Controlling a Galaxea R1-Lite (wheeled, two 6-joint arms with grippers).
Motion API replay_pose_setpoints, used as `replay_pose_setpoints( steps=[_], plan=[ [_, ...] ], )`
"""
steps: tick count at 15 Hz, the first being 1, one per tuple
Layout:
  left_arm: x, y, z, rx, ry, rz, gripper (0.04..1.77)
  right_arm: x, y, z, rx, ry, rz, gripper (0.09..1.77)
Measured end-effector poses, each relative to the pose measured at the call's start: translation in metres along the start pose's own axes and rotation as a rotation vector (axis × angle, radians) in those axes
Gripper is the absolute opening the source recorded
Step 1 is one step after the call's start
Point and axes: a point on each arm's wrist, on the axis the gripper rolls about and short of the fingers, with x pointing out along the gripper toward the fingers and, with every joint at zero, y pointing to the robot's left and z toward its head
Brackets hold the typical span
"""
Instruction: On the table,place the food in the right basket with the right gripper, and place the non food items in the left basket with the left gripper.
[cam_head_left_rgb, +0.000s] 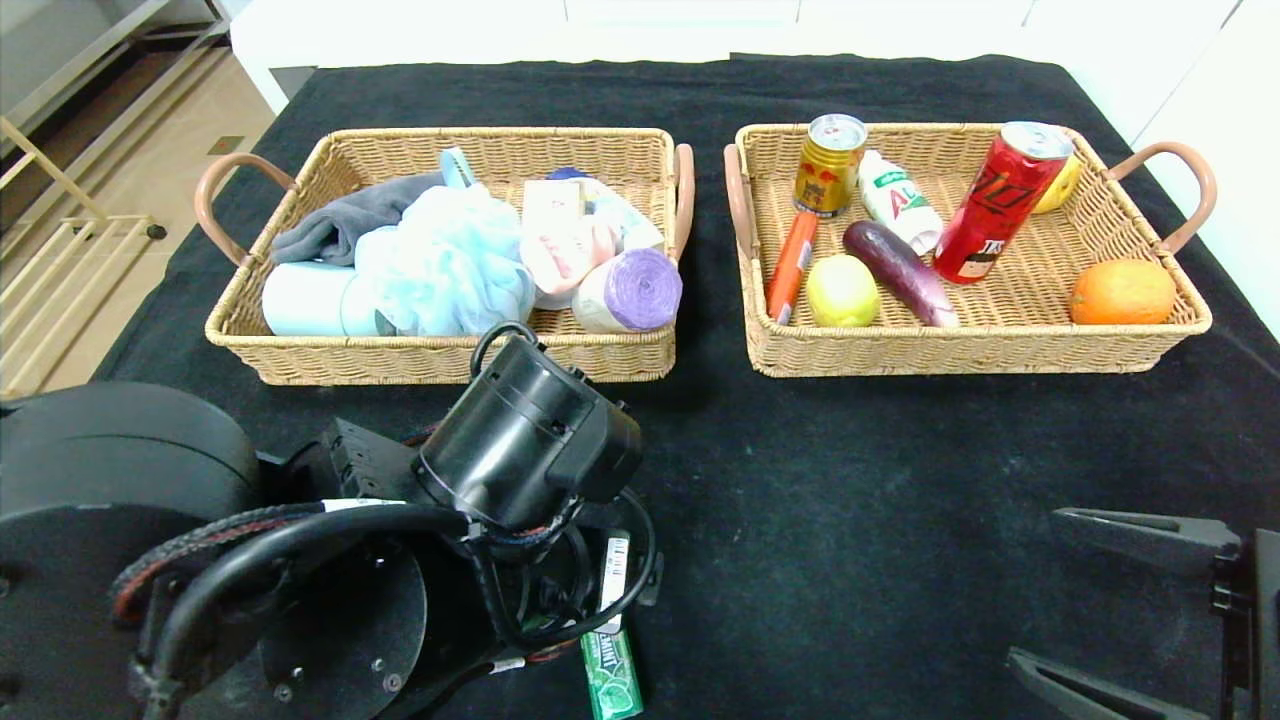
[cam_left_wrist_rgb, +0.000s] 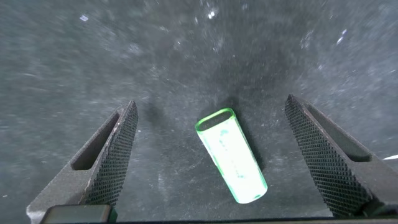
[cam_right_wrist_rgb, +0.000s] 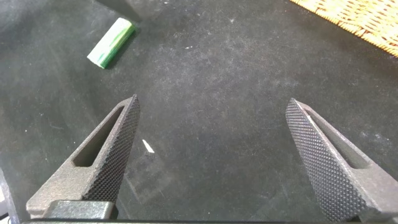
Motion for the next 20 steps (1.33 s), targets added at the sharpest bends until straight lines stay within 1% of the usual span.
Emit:
replay_pose_setpoints(
  steps=[3,8,11,13,17,20],
  plan=[
    [0.008,-0.003,-0.004,0.013,0.028,0.009,1.71,0.000,0.000,0.000,0.001,0.002,0.000,1.71],
    [0.010,-0.005,-0.011,0.026,0.107,0.025,1.72,0.001,0.000,0.000,0.001,0.003,0.001,1.71],
    [0.004,-0.008,-0.011,0.020,0.146,0.015,1.72,0.001,0.000,0.000,0.000,0.003,0.001,1.71],
    [0.000,-0.010,-0.011,0.022,0.160,0.014,1.72,0.001,0.000,-0.001,-0.001,0.004,0.002,1.71],
    [-0.002,-0.013,-0.014,0.031,0.196,-0.021,1.72,0.001,0.000,-0.001,-0.001,0.008,0.003,1.71],
    [0.004,-0.015,-0.016,0.040,0.217,-0.008,1.72,0.002,0.000,-0.002,0.000,0.012,0.003,1.71]
  ],
)
